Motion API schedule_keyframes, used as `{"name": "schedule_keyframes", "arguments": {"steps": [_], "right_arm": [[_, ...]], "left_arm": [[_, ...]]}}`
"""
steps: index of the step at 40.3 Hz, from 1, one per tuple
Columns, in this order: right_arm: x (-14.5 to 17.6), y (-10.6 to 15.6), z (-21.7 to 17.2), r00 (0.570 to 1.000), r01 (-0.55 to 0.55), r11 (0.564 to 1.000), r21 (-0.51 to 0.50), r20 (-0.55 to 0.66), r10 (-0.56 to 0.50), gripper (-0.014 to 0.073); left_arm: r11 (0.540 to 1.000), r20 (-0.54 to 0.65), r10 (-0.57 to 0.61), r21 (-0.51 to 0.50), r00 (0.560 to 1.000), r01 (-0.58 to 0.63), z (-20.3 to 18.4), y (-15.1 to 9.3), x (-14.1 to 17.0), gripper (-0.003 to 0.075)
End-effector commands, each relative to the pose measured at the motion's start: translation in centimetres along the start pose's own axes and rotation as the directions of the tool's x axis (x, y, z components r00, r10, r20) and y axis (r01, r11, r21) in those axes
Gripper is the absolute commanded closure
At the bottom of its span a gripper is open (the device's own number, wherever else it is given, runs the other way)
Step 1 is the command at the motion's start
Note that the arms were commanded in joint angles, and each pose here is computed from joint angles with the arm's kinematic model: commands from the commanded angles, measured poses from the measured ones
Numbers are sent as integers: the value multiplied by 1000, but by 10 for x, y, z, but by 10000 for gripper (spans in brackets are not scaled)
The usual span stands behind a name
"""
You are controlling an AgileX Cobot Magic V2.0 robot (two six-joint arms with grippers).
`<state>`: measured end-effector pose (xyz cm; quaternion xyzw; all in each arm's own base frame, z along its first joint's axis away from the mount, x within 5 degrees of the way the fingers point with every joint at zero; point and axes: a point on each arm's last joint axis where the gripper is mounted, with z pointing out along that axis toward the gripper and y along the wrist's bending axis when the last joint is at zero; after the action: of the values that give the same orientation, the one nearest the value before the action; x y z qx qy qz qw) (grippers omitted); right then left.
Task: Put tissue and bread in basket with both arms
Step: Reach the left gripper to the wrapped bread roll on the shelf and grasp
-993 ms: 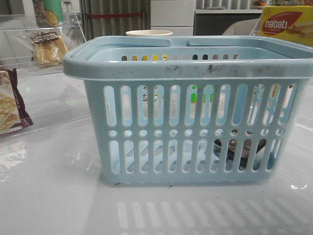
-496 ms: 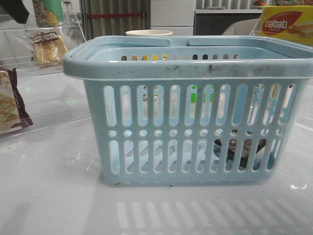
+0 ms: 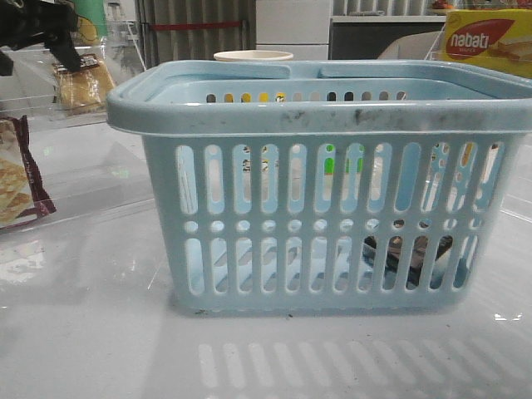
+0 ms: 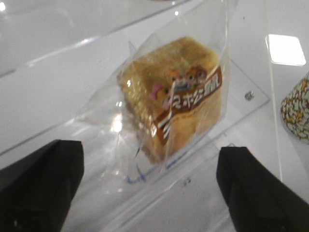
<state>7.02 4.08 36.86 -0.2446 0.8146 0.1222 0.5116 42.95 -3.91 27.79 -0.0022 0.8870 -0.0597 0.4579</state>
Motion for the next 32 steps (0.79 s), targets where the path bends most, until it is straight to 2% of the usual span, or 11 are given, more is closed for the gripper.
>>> {"name": "schedule_keyframes", "arguments": {"steps": [1, 9, 15, 26, 32], "right_arm": [[-13, -1, -4, 996, 13, 1000, 12, 92, -14, 78], [-13, -1, -4, 996, 13, 1000, 12, 92, -14, 78], [-13, -1, -4, 996, 13, 1000, 12, 92, -14, 78], [-13, -1, -4, 996, 13, 1000, 12, 92, -14, 78], [-13, -1, -4, 996, 13, 1000, 12, 92, -14, 78]], "left_arm": [[1000, 219, -27, 18, 975, 24, -11, -4, -36, 156], [1000, 284, -30, 13, 958, 28, 10, -2, -34, 215], [1000, 280, -30, 10, 960, 29, 16, -1, -31, 273], [1000, 262, -30, 11, 965, 28, 16, -1, -30, 498], [1000, 260, -20, 23, 966, 15, -3, -8, -40, 609]]}}
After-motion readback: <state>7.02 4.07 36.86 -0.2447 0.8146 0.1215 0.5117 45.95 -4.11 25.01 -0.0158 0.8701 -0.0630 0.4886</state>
